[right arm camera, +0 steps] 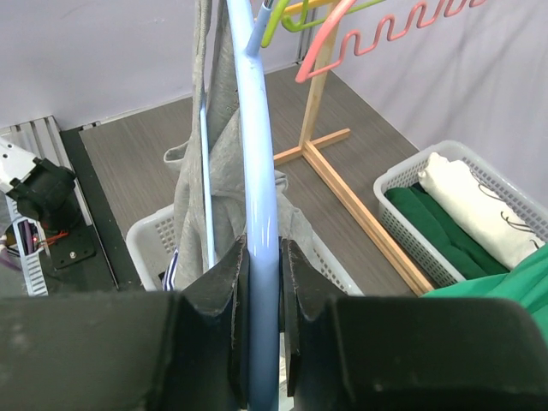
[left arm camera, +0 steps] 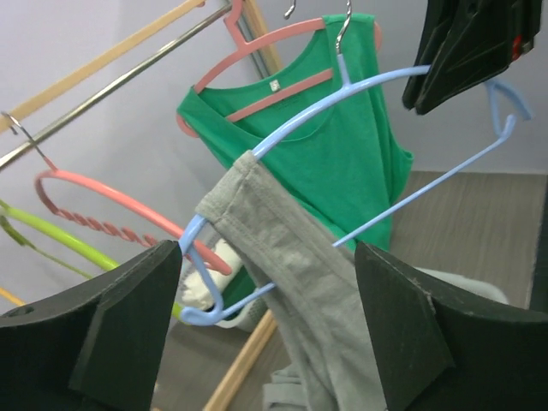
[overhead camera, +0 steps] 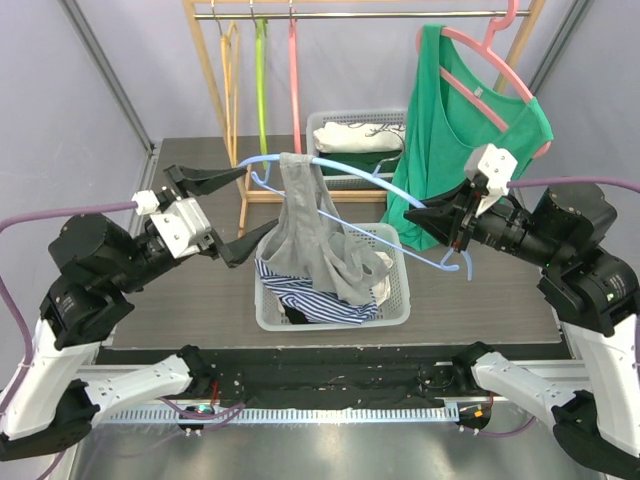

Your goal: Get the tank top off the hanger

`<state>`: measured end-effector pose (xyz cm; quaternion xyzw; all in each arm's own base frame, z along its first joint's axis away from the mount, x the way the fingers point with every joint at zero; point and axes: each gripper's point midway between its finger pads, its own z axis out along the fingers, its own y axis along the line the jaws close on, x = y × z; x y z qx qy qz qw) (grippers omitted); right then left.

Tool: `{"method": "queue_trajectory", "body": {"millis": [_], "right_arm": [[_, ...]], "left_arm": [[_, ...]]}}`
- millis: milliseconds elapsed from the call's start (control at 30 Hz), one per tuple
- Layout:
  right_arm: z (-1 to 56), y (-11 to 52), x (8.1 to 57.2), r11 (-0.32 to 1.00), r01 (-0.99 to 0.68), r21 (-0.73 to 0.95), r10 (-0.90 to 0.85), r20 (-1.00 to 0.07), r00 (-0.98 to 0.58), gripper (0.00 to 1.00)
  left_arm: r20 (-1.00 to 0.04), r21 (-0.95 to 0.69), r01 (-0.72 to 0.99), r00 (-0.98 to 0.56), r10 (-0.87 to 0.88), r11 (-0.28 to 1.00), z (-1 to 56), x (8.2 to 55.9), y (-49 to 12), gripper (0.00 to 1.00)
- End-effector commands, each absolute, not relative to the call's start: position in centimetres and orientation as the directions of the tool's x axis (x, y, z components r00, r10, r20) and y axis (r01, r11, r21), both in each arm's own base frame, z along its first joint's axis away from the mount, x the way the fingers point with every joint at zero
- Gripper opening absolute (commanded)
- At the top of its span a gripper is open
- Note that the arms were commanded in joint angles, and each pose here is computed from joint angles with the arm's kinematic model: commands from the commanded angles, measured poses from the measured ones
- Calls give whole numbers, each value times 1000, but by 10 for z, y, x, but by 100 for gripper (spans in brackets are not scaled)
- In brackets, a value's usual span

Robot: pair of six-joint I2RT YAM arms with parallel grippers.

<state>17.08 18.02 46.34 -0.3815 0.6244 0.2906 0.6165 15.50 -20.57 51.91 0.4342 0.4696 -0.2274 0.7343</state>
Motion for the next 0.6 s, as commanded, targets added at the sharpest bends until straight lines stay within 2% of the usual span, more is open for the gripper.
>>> {"method": "queue_trajectory", "body": {"millis": [0,167,267,400,567], "right_arm": [[495,179,174,560,-813,-161,-72,-987,146,1],[492,178,178,567,-806,-168,-85,-986,145,1],[491,177,179,572,-801,-175,-94,-985,148,1],[492,177,176,567,-804,-179,-91,-984,155,1],[493,179,173,555,-814,-173,-80,-985,154,1]], "left_arm": [[-965,237,824,263,23,514,493,159,-220,82],[-986,146,849,164,11,507,475,165,-234,57],[-989,125,826,145,8,549,473,175,-234,50],[-989,124,795,151,5,593,472,188,-234,48],[-986,134,768,166,8,626,476,202,-239,39]]}}
